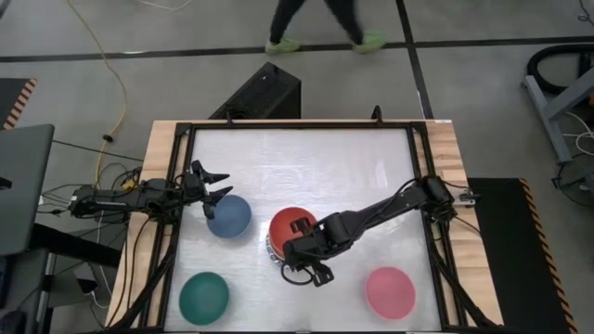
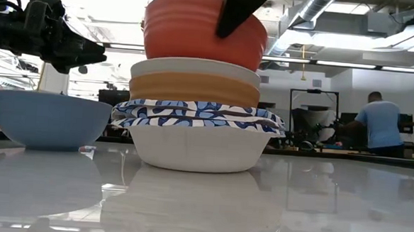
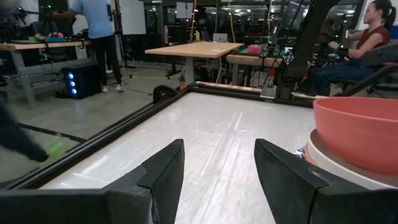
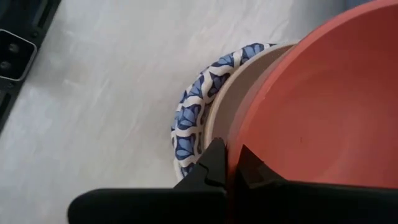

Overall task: Nest bowls inside each other by size order
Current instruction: Stack the red bowl into the white bowl, then stack the blue bowl into the red bowl

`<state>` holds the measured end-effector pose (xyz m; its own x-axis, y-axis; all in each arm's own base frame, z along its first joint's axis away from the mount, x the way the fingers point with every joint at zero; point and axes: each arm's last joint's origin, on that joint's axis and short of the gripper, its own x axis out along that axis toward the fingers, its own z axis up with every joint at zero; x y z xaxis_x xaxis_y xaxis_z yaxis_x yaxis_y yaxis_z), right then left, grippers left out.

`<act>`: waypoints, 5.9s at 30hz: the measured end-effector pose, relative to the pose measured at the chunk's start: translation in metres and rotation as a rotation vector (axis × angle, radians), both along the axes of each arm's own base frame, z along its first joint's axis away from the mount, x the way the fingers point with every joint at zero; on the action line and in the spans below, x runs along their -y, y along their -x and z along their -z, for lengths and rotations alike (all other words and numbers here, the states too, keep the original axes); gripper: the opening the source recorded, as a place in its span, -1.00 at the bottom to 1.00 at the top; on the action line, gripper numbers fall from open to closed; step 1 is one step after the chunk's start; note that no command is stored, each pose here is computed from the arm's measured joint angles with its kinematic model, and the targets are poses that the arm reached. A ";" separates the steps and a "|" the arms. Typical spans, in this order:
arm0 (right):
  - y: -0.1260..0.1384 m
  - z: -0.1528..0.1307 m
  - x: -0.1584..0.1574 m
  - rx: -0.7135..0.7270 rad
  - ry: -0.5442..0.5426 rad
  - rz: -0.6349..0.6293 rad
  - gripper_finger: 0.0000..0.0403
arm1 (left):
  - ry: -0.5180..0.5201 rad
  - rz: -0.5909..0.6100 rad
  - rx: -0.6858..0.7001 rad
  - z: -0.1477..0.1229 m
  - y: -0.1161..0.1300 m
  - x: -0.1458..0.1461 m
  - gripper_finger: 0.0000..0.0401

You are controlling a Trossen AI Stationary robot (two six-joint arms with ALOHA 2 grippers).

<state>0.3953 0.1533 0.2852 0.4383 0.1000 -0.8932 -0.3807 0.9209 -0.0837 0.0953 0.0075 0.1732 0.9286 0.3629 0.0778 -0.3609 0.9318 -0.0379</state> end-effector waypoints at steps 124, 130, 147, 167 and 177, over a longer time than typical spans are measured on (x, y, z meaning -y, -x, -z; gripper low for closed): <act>-0.007 -0.005 -0.002 0.101 -0.037 0.189 -0.93 | 0.000 0.000 0.000 0.000 0.000 0.000 -0.08; -0.007 -0.005 -0.002 0.099 -0.045 0.202 -0.93 | 0.000 0.000 -0.001 0.000 0.000 0.000 -0.08; -0.013 0.012 -0.007 0.067 -0.029 0.195 -0.93 | 0.000 0.000 0.000 0.000 0.000 0.000 -0.08; -0.027 -0.005 0.001 0.247 0.019 0.181 -0.92 | 0.000 -0.001 -0.001 0.000 0.000 0.000 -0.08; -0.044 -0.052 0.005 0.560 0.098 0.115 -0.88 | 0.000 0.000 -0.001 0.000 0.000 0.000 -0.08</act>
<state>0.4393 0.1483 0.3374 0.8500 -0.0475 -0.5246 -0.1518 0.9316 -0.3303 0.0954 0.0075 0.1731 0.9285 0.3632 0.0769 -0.3614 0.9317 -0.0376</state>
